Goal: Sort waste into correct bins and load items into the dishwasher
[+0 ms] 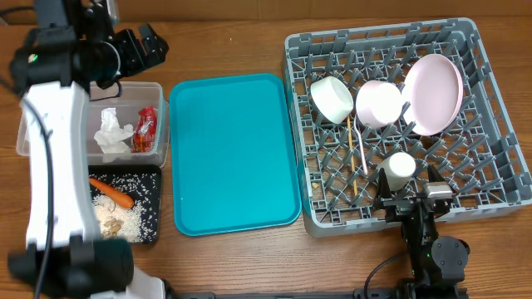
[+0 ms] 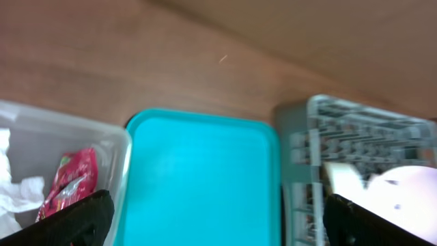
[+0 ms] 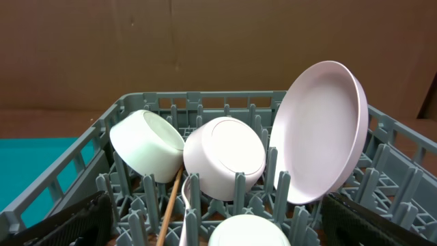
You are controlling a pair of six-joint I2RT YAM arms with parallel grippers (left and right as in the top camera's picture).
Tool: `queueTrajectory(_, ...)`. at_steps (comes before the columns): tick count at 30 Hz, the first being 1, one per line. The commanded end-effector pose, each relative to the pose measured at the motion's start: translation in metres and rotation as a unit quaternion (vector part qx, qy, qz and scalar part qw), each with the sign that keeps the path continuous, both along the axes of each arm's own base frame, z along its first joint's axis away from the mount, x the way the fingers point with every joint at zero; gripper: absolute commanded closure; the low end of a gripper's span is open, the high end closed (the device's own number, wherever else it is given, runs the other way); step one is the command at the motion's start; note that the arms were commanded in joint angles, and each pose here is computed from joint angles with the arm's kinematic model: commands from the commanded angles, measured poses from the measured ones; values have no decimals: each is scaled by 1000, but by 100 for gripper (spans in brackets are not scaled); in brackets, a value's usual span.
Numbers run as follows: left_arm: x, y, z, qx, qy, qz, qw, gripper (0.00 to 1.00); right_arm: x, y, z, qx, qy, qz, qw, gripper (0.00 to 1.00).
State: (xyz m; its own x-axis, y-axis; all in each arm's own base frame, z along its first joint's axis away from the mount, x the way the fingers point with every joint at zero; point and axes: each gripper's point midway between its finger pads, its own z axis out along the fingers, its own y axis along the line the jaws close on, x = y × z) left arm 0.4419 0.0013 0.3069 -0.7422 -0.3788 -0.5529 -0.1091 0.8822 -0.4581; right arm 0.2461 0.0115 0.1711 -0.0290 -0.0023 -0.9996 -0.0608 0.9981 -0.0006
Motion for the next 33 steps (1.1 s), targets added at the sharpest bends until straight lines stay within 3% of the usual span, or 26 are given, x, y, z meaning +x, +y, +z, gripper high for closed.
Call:
queueTrajectory(1,-30,-10,64,9,-77,-2,997,0,0,1,-1,-2,-3,2,1000,0)
queueTrajectory(9,-103,-38,147,19,-194,-30,980,0,0,1,-1,-2,-3,2,1000,0)
queueTrajectory(18,-164,-72,192,14,-269,-80,960,0,0,1,-1,-2,-3,2,1000,0)
queueTrajectory(27,-230,-74,151,-8,-175,-83,981,0,0,1,-1,-2,-3,2,1000,0)
queueTrajectory(33,-248,-71,124,-28,-156,-56,986,0,0,1,-1,-2,-3,2,1000,0)
